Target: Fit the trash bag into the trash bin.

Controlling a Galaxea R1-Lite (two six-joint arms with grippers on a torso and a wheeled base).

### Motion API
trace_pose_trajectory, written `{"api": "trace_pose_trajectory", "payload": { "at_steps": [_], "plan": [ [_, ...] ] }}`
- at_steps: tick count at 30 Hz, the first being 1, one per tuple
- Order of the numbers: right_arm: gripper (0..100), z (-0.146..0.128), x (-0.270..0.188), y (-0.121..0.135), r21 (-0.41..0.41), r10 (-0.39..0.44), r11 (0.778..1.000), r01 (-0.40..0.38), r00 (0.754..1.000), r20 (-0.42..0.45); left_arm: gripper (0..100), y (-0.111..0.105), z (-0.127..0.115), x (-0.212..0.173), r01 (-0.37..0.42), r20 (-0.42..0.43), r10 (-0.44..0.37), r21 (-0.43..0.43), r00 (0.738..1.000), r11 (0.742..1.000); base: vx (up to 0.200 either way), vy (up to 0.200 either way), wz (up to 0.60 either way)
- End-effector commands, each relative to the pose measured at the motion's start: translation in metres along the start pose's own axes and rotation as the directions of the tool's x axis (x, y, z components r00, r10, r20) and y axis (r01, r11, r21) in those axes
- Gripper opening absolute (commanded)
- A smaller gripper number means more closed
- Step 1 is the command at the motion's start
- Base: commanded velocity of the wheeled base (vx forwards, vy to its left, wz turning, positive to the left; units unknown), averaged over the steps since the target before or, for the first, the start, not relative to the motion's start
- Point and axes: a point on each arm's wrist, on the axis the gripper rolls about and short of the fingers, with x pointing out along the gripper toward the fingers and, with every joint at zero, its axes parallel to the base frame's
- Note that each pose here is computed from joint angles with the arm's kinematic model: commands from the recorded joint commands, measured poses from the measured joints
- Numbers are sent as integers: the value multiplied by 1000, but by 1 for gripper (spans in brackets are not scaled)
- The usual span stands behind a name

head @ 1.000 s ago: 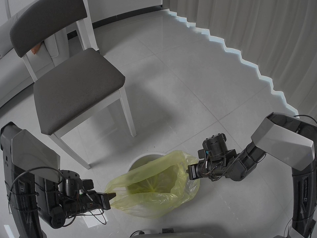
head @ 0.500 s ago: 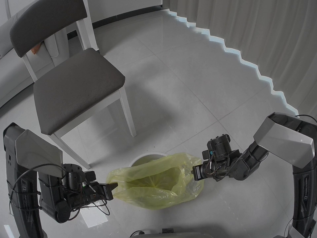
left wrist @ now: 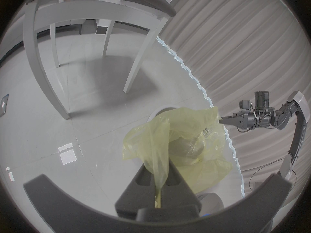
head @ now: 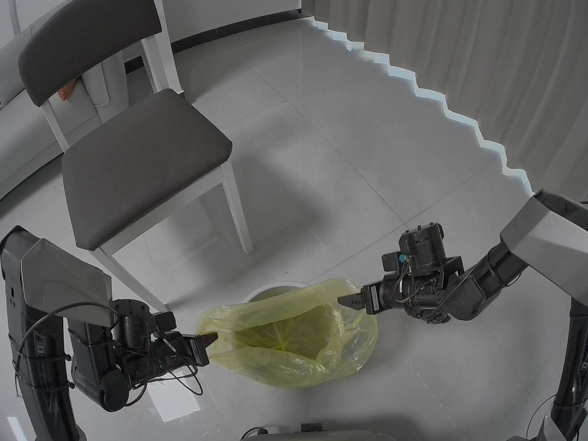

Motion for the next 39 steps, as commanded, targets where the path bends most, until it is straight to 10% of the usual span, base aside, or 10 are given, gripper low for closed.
{"api": "trace_pose_trajectory", "payload": {
  "at_steps": [1, 14, 15, 39],
  "plan": [
    [100, 26, -3, 10, -35, 25, 999, -22, 996, 81, 0, -5, 9, -2, 19, 47, -20, 18, 999, 1000, 0, 0, 0],
    [100, 22, 29, 15, -85, 40, 996, -36, 998, 55, 0, -8, 12, -4, 30, 63, -31, 26, 997, 999, 0, 0, 0],
    [0, 22, 29, 15, -86, 40, 996, -36, 998, 55, 0, -8, 12, -3, 31, 63, -33, 27, 997, 999, 0, 0, 0],
    [0, 49, 7, 20, -91, 62, 995, -45, 979, 193, 0, -3, 18, 9, -18, 111, 20, -17, 994, 1000, 0, 0, 0]
  ]
}}
